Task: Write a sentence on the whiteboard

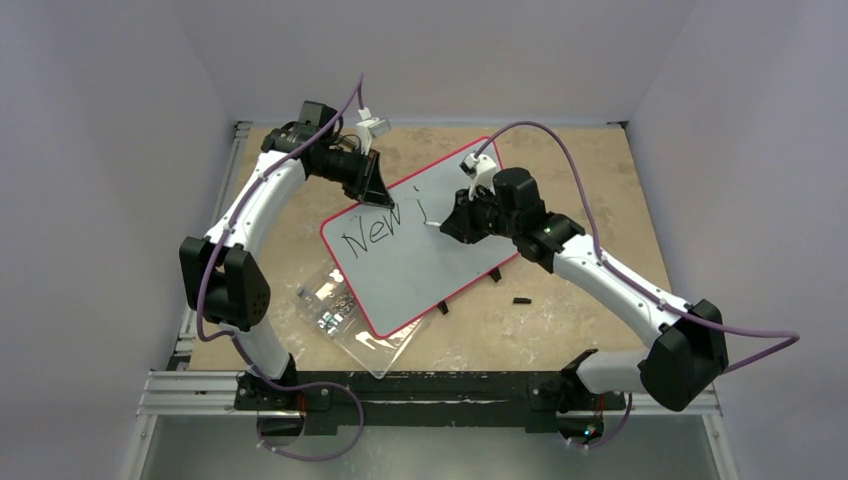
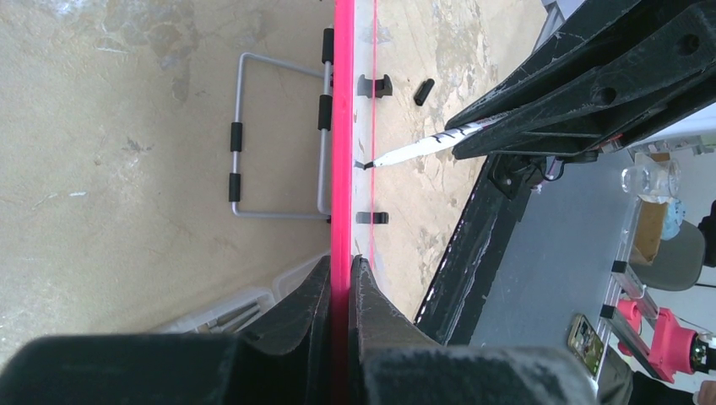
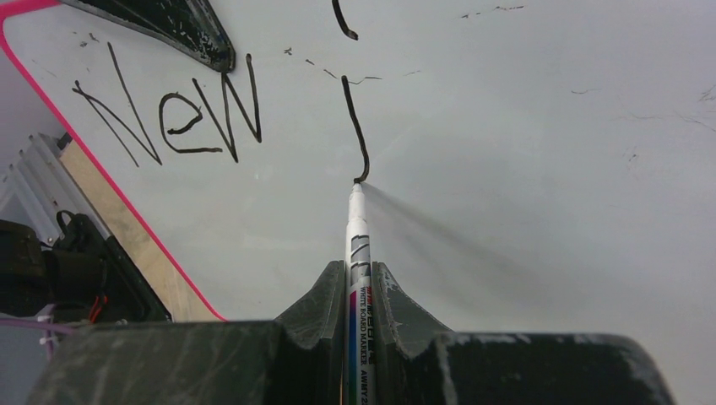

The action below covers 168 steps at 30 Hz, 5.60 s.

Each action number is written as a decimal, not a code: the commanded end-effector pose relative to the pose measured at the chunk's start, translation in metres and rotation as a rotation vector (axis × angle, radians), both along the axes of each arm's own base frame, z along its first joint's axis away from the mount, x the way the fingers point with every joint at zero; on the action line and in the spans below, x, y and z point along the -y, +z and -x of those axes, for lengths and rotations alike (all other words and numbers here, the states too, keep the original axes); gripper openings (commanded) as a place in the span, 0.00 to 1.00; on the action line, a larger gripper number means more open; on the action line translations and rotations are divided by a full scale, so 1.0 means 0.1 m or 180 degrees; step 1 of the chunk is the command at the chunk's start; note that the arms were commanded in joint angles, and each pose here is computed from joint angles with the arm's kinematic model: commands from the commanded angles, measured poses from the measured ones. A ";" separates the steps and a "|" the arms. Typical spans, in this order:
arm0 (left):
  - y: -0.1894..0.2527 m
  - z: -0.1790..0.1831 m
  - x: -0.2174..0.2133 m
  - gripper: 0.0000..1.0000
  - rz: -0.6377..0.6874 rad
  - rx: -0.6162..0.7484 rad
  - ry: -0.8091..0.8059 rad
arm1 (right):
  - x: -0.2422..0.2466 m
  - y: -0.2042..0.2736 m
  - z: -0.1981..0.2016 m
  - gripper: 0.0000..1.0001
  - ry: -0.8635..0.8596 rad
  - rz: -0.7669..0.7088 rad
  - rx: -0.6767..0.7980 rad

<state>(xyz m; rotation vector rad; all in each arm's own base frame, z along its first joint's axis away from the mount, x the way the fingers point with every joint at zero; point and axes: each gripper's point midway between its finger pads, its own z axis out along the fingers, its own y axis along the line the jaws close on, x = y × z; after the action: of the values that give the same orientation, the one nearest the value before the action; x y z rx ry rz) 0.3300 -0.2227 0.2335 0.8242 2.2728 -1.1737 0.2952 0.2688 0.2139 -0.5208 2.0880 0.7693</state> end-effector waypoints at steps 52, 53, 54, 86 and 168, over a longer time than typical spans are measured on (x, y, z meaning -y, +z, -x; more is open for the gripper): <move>0.16 0.07 -0.02 0.00 -0.0027 0.0314 -0.0067 | 0.03 0.45 -0.36 0.00 -0.0251 -0.0111 0.0316; 0.16 0.07 -0.02 0.00 -0.0027 0.0315 -0.0068 | 0.04 0.41 -0.34 0.00 -0.0235 -0.0093 0.0300; 0.17 0.07 -0.01 0.00 -0.0025 0.0322 -0.0069 | 0.04 0.38 -0.32 0.00 -0.0220 -0.0077 0.0287; 0.19 0.07 -0.01 0.00 0.0004 0.0331 -0.0072 | 0.08 0.59 -0.50 0.00 -0.0428 -0.0046 0.0414; 0.28 0.07 -0.01 0.00 0.0028 0.0384 -0.0042 | 0.21 0.48 -0.43 0.00 -0.0587 -0.0210 0.0360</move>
<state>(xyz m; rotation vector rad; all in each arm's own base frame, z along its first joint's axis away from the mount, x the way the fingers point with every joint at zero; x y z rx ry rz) 0.3227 -0.2217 0.2389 0.8246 2.2729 -1.1561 0.3430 0.2529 0.2670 -0.3310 1.9706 0.6853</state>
